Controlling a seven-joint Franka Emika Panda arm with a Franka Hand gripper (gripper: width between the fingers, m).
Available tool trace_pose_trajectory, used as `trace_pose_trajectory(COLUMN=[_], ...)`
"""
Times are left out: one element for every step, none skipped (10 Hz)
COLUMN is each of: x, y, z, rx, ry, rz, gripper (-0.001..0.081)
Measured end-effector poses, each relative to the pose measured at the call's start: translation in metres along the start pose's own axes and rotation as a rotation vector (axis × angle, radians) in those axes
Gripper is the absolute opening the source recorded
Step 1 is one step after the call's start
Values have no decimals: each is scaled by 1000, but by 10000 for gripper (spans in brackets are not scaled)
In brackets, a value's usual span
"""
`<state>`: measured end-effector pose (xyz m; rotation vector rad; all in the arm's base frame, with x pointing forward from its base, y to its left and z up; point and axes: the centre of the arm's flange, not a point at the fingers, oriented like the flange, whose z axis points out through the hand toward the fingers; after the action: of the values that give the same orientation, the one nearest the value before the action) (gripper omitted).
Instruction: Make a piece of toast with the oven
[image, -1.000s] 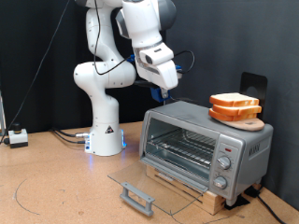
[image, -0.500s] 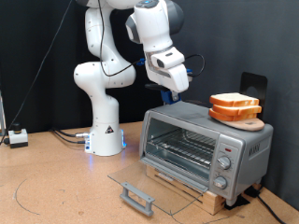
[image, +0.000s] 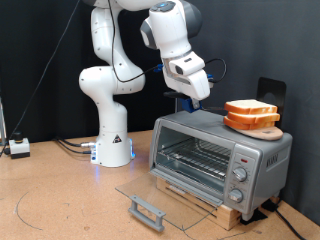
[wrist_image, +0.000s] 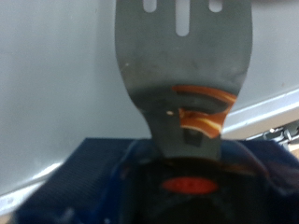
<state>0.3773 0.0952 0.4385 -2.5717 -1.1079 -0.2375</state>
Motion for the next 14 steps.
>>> trace_pose_trajectory(x=[3,5,7,9,12,17,24,30,37,44,50,55,60,66], y=[-1,-1,-1,0,1,2,3,4,4,3,2,1,0,-2], z=[-3,-6,-8,-9,-10,-8,-6,-3,1,5,9,12,16,19], rx=[2,0,-3,-5,-12,-21,-29,-33,-32,-29,-29,-31,-33,-39], ry=[13,20,24,25,25,24,20,8,-3,-13,-20,-25,-26,-24], rz=[1,0,0,6,15,20,23,28,31,34,35,36,36,34], gripper=[413,413,413,413,413,413,413,413,413,413,413,413,413,413])
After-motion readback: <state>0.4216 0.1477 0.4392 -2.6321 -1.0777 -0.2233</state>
